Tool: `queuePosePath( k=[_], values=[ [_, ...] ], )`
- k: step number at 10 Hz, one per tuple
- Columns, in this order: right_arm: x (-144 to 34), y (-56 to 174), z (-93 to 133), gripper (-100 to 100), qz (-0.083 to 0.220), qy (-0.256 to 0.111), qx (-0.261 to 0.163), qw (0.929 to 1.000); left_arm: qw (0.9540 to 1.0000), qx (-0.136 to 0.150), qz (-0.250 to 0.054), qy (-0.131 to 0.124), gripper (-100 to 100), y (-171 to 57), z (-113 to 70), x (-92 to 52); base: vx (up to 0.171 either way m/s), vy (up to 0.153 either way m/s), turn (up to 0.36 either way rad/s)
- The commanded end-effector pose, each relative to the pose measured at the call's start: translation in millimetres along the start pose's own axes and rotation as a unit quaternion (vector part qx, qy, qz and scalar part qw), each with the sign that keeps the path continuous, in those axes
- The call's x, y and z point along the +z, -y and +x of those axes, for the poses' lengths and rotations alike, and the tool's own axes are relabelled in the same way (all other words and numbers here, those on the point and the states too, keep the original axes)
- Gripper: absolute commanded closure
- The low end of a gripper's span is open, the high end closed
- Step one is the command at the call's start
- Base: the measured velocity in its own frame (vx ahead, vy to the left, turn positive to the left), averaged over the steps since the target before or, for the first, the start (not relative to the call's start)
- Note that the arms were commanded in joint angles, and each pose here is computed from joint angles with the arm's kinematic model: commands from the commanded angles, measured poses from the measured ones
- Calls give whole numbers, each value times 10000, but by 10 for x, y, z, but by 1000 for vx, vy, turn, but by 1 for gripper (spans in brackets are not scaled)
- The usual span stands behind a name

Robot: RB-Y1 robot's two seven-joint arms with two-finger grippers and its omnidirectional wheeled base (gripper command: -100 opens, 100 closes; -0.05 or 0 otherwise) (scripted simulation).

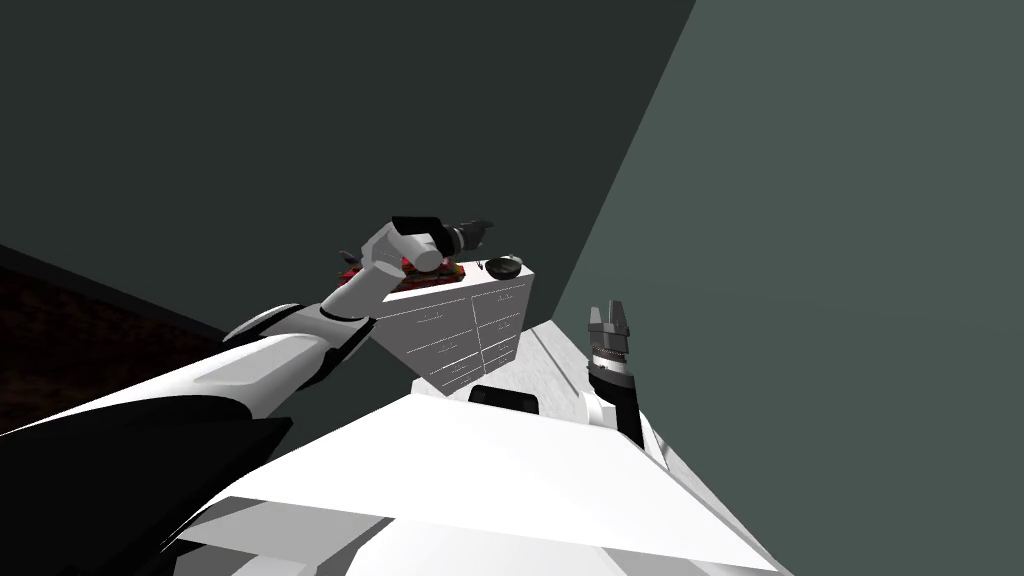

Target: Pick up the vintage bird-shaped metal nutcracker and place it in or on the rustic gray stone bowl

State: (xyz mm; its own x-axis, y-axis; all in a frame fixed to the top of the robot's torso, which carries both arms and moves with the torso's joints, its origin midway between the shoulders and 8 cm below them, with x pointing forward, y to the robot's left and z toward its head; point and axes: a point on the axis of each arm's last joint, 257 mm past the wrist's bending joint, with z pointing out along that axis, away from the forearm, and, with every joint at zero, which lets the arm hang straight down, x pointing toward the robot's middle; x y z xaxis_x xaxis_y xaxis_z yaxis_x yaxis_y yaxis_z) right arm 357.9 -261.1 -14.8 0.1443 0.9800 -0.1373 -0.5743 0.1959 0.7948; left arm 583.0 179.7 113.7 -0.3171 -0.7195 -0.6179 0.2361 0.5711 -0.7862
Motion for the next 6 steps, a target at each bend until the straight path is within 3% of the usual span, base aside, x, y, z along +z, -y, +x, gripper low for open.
queuePosePath(
  k=[1, 2, 4, 5, 6],
  values=[
    [0, 0, 0, 0, 0, 0, 0, 10000, 9998, 27, -177, -42, -100, -72, 5, 1, 6, -7, 8],
    [0, 0, 0, 0, 0, 0, 0, 10000, 9991, 190, -363, -83, -100, -74, -108, 3, 12, -21, -85],
    [0, 0, 0, 0, 0, 0, 0, 10000, 9981, 189, -573, -132, -100, -182, -85, -8, 9, -14, -22],
    [0, 0, 0, 0, 0, 0, 0, 10000, 9963, 332, -774, -163, -100, -209, -204, -24, 12, -18, -109],
    [0, 0, 0, 0, 0, 0, 0, 10000, 9953, 334, -884, -188, -100, -260, -194, -34, 16, -17, -44]
  ],
)
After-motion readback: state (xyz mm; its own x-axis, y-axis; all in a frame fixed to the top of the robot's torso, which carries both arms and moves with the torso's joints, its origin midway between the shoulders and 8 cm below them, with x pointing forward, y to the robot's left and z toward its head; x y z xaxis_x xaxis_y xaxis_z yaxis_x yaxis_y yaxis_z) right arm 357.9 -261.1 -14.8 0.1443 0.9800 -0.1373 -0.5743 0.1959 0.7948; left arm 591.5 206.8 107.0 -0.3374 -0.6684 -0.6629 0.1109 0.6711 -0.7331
